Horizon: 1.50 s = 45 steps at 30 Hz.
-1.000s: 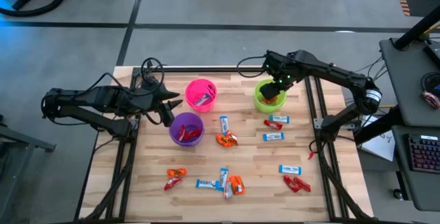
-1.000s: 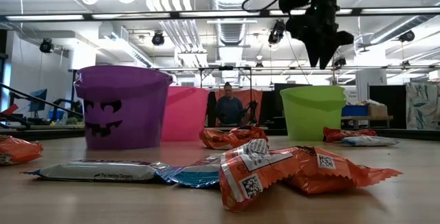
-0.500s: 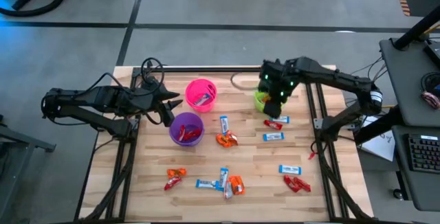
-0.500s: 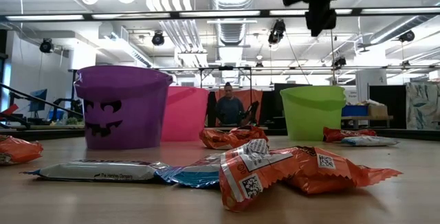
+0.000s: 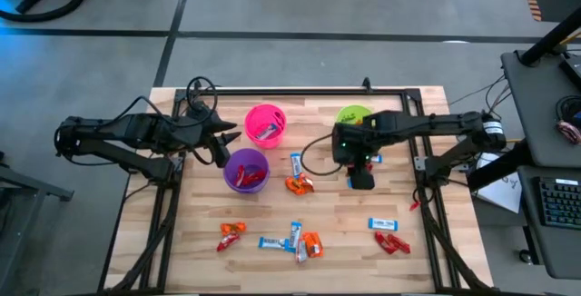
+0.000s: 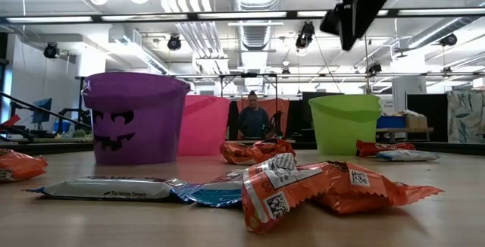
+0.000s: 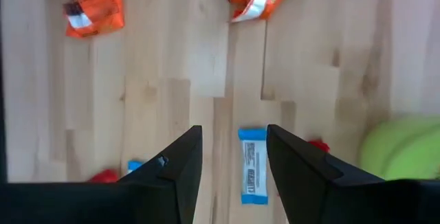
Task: Sort candy
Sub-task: Put the white chocolate into the pink bucket
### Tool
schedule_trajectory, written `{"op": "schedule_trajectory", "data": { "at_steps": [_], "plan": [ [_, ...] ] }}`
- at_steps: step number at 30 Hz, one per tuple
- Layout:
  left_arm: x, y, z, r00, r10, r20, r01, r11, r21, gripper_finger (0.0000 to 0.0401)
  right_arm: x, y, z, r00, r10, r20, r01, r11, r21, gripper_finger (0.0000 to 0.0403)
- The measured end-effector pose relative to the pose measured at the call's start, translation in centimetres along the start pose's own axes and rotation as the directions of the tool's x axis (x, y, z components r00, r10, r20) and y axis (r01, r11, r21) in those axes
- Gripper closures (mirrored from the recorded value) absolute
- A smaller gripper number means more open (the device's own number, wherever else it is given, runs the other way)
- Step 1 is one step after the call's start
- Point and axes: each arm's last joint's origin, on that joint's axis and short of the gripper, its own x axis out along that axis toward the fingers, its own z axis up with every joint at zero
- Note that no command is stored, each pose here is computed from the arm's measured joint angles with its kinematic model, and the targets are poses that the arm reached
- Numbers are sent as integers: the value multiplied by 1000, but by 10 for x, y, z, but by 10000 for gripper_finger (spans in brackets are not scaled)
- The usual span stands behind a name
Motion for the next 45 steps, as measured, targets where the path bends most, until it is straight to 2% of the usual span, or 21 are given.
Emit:
{"op": "schedule_trajectory", "data": {
  "at_steps": [10,17,26,30,41,45],
  "plan": [
    [0,0,0,1000,2,-4,-2,1000,3,290,66,-8,-41,983,-61,-173,72,996,55,259],
    [0,0,-1,1000,4,-11,-4,1000,7,290,96,-10,-63,977,-60,-205,80,993,91,263],
    [0,1,-2,1000,7,-17,-6,1000,11,290,119,-15,-81,975,-97,-201,120,987,105,264],
    [0,1,-2,1000,7,-17,-7,1000,11,290,123,-18,-87,964,-144,-223,172,979,111,264],
    [0,1,-2,1000,7,-16,-6,1000,11,290,136,-20,-87,972,-150,-178,168,982,90,264],
    [0,1,-2,1000,6,-16,-6,1000,11,290,139,-21,-88,972,-143,-185,161,983,90,276]
  ]
}}
